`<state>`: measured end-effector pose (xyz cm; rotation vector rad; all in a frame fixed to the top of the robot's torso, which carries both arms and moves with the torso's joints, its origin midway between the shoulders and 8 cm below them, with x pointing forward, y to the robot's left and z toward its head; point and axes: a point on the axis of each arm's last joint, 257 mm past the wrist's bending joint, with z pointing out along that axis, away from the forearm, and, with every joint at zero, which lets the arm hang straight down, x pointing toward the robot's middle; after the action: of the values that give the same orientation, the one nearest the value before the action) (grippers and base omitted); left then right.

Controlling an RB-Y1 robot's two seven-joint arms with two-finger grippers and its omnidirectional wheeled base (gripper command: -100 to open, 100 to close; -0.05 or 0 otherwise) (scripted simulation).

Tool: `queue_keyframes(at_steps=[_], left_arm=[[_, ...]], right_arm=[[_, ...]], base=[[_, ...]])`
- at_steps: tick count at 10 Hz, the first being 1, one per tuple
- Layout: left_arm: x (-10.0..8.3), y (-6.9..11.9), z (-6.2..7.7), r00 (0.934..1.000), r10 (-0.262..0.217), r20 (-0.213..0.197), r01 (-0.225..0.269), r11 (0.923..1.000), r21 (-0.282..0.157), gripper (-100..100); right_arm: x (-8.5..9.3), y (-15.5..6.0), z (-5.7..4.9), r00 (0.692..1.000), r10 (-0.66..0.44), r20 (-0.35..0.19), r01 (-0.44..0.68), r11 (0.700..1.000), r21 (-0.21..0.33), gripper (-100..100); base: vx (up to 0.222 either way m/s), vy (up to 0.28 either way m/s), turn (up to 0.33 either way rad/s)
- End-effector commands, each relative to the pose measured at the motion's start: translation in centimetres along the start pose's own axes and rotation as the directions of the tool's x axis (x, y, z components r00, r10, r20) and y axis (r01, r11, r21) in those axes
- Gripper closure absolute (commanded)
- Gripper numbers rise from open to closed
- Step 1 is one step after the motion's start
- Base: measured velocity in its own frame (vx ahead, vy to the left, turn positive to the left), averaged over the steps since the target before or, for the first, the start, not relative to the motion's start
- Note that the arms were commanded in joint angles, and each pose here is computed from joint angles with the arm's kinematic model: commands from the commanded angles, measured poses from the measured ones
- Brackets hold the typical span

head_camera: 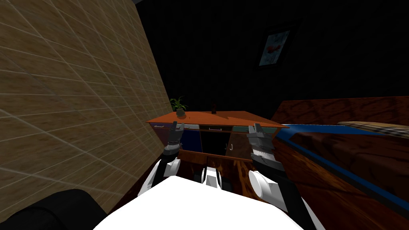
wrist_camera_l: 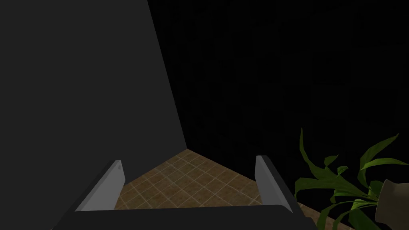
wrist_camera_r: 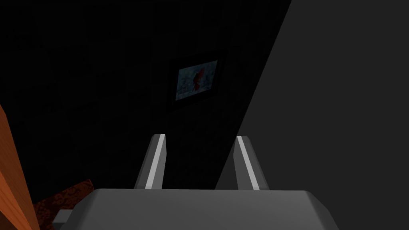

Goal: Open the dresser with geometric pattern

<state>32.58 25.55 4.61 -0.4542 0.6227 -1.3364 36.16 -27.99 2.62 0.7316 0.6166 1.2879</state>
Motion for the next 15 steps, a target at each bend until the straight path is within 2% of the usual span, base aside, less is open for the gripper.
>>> queue_keyframes(at_steps=[1, 7, 11, 15], left_arm=[[0.7, 1.5, -0.7, 0.9984, 0.021, -0.052, -0.021, 0.9997, -0.016, -100], [1.2, 6.2, -3.3, 0.9914, 0.061, -0.116, -0.069, 0.9953, -0.068, -100], [1.1, 9.0, -5.2, 0.9892, 0.077, -0.125, -0.09, 0.9905, -0.104, -100], [1.1, 11.4, -7.1, 0.9896, 0.085, -0.116, -0.101, 0.9853, -0.138, -100]], right_arm=[[0.0, 0.0, 0.0, 1.0, 0.0, 0.0, 0.0, 1.0, 0.0, 0], [0.0, 0.0, 0.0, 1.0, 0.0, 0.0, 0.0, 1.0, 0.0, 0], [0.0, 0.0, 0.0, 1.0, 0.0, 0.0, 0.0, 1.0, 0.0, 0], [0.0, 0.0, 0.0, 1.0, 0.0, 0.0, 0.0, 1.0, 0.0, 0]], base=[[0.041, -0.049, -0.003], [0.048, -0.056, -0.003], [0.045, -0.062, -0.003], [0.047, -0.054, -0.003]])
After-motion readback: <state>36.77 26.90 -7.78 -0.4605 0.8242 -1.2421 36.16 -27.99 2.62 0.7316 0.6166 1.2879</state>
